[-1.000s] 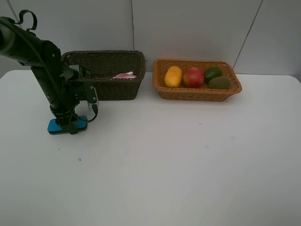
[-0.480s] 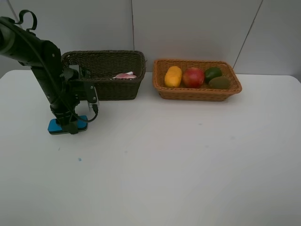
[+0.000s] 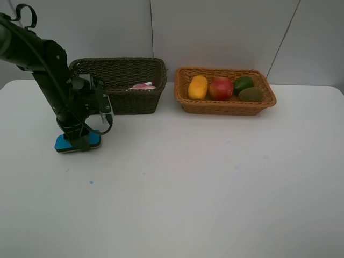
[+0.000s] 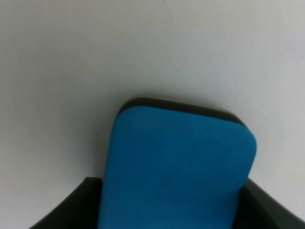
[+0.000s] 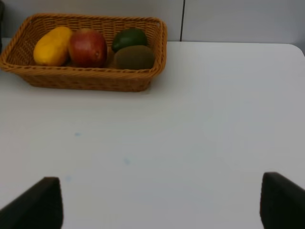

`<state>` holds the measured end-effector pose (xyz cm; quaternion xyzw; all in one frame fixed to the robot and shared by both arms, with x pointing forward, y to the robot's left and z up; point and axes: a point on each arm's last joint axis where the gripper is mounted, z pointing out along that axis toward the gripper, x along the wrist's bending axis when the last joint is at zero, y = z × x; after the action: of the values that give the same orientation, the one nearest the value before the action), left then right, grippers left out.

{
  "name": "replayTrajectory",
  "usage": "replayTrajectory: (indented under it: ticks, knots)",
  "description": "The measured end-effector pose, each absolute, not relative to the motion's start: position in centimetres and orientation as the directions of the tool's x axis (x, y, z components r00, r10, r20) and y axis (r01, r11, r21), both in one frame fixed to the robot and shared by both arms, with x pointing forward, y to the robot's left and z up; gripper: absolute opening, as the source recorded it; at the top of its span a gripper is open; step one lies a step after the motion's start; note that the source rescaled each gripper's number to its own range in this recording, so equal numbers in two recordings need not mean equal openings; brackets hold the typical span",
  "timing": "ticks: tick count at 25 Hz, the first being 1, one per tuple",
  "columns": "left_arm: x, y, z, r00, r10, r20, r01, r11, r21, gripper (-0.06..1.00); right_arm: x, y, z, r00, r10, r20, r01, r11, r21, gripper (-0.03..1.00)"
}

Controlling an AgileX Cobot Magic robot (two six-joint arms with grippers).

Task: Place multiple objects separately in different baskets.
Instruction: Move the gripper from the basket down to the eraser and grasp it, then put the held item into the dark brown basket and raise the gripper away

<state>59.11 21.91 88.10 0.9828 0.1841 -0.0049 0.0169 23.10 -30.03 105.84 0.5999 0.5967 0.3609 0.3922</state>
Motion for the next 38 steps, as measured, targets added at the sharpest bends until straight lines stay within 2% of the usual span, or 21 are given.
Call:
replayTrajectory:
  ticks: [20,30,38]
  knots:
    - [57.6,21.1,95.6,0.899,0.438,-0.005,0.43,-0.88,0.199,0.62,23.1,-30.0,105.8,0.027,0.999,-0.035,0.433,0.02,0.901,1.0]
    - [58.9,19.8,98.5,0.832,0.551,0.059,0.479,-0.768,0.425,0.62,23.1,-30.0,105.8,0.027,0.999,-0.035,0.433,0.02,0.901,1.0]
    - [61.6,17.0,101.7,0.734,0.628,0.257,0.359,-0.682,0.637,0.62,23.1,-30.0,105.8,0.027,0.999,-0.035,0.433,0.02,0.901,1.0]
